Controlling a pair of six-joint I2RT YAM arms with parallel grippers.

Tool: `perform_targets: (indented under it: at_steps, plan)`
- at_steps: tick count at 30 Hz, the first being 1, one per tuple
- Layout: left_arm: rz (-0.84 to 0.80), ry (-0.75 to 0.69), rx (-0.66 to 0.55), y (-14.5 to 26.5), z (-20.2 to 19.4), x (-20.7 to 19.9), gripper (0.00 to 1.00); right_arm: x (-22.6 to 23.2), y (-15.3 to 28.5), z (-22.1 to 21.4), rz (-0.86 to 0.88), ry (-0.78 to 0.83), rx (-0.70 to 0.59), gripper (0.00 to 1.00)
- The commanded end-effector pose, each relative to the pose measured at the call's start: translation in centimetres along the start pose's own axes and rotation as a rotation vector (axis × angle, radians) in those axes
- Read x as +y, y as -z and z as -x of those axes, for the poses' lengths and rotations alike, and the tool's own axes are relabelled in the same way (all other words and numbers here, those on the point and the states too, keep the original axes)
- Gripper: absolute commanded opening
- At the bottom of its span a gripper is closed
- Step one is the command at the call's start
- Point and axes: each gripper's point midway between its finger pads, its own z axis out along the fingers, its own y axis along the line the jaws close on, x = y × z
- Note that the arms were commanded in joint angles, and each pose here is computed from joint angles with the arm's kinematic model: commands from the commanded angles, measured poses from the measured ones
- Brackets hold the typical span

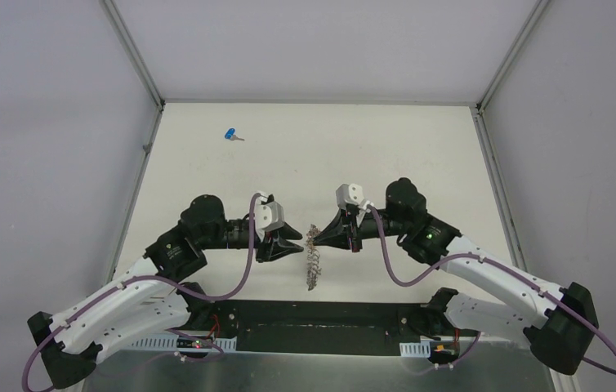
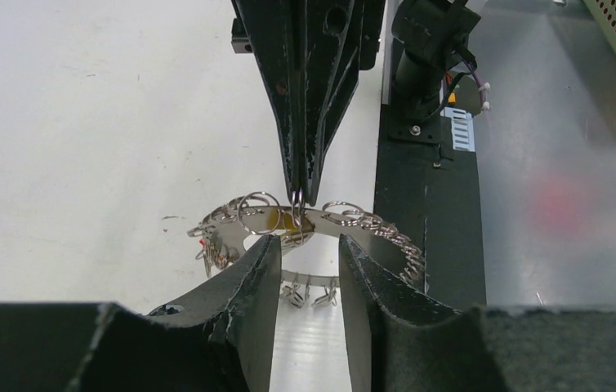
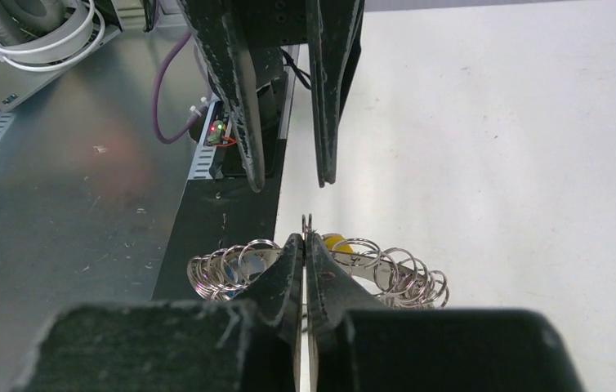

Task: Put the keys on the keyring
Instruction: Adjust the keyring.

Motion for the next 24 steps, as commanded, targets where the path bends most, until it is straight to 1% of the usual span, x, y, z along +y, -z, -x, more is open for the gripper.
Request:
perform_targets:
  at_steps: [1,9,13,14,19,22,24]
  plan:
    - [-0.028,-0.077,-0.047,0.0,0.6,-0.2,0.33,0.7,0.6,4.5,-0.004,0.097,-0.159,0.00]
    - [-0.054,-0.057,-0.156,-1.0,2.0,-0.4,0.33,1.3,1.0,6.1,0.000,0.089,-0.251,0.00]
    - [-0.062,-0.060,-0.181,-1.3,2.3,-0.4,0.32,1.3,1.0,6.3,-0.002,0.087,-0.259,0.00]
    - [-0.065,-0.040,-0.183,-1.3,2.3,-0.5,0.31,1.3,1.0,6.3,-0.002,0.087,-0.260,0.00]
    - [-0.061,-0.018,-0.194,-1.4,2.4,-0.4,0.24,1.3,1.0,6.2,-0.001,0.086,-0.258,0.00]
    - [-0.052,-0.014,-0.202,-1.4,2.4,-0.3,0.16,1.3,0.8,6.0,0.003,0.079,-0.252,0.00]
    - [-0.052,-0.013,-0.202,-1.4,2.4,-0.3,0.06,1.3,0.8,5.9,0.005,0.076,-0.251,0.00]
